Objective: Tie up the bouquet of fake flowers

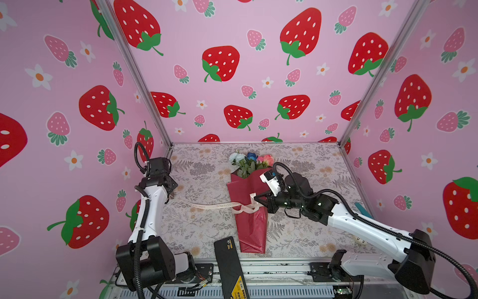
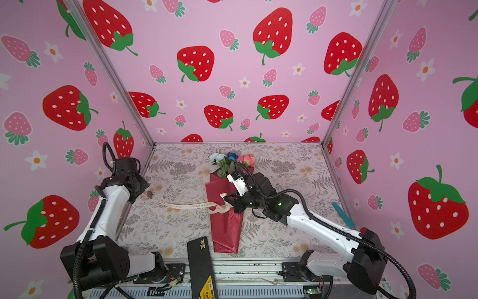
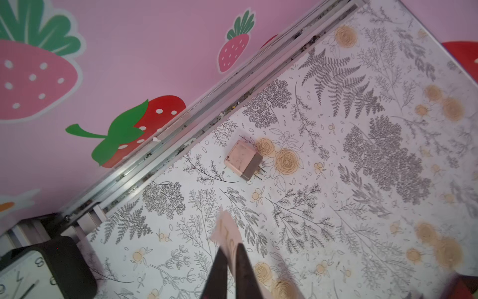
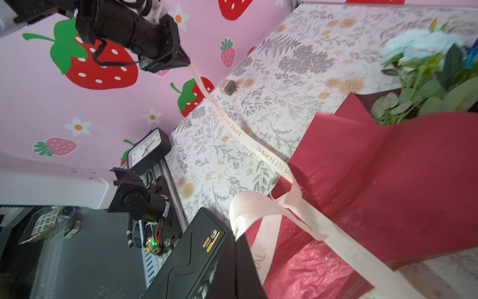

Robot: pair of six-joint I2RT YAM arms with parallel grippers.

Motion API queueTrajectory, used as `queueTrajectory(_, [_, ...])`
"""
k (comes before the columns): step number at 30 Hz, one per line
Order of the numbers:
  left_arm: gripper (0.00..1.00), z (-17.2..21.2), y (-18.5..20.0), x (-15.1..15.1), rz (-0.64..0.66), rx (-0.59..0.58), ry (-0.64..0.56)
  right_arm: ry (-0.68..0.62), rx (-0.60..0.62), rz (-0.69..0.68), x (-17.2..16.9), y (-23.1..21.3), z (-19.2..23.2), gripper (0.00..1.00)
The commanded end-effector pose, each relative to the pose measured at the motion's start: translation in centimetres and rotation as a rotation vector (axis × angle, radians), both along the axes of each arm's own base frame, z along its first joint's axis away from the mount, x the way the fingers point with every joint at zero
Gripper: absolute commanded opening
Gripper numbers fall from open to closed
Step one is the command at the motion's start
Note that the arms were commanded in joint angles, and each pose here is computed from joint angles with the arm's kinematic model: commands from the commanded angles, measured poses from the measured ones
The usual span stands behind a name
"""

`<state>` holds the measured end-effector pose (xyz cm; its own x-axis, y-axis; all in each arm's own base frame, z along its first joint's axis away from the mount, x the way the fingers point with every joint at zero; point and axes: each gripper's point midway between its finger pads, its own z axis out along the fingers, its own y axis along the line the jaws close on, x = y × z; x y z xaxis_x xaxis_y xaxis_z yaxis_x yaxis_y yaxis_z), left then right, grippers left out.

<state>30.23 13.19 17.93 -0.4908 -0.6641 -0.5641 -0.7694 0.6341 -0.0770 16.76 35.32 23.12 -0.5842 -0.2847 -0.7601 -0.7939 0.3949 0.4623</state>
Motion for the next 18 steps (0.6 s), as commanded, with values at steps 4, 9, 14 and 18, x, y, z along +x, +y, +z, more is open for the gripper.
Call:
queueTrajectory(4, [0.46, 2.9, -3.2, 1.3, -0.077, -0.093, -0.15, 0.228, -0.122, -0.091, -2.6, -3.6, -7.1, 0.0])
queueTrajectory(9, [0.55, 6.2, -9.8, 3.5, -0.343, -0.125, -0.251, 0.302, -0.147, -0.151, -3.4, -5.3, -9.3, 0.0])
queueTrajectory(14, [0.68, 6.0, -21.4, 4.9, -0.748, -0.362, -0.325, 0.359, -0.212, -0.201, -3.5, -6.3, -10.7, 0.0])
queueTrajectory(18, [0.69, 3.8, -29.4, 3.8, -1.053, -0.415, -0.243, 0.407, -0.259, -0.271, -3.7, -7.7, -11.8, 0.0])
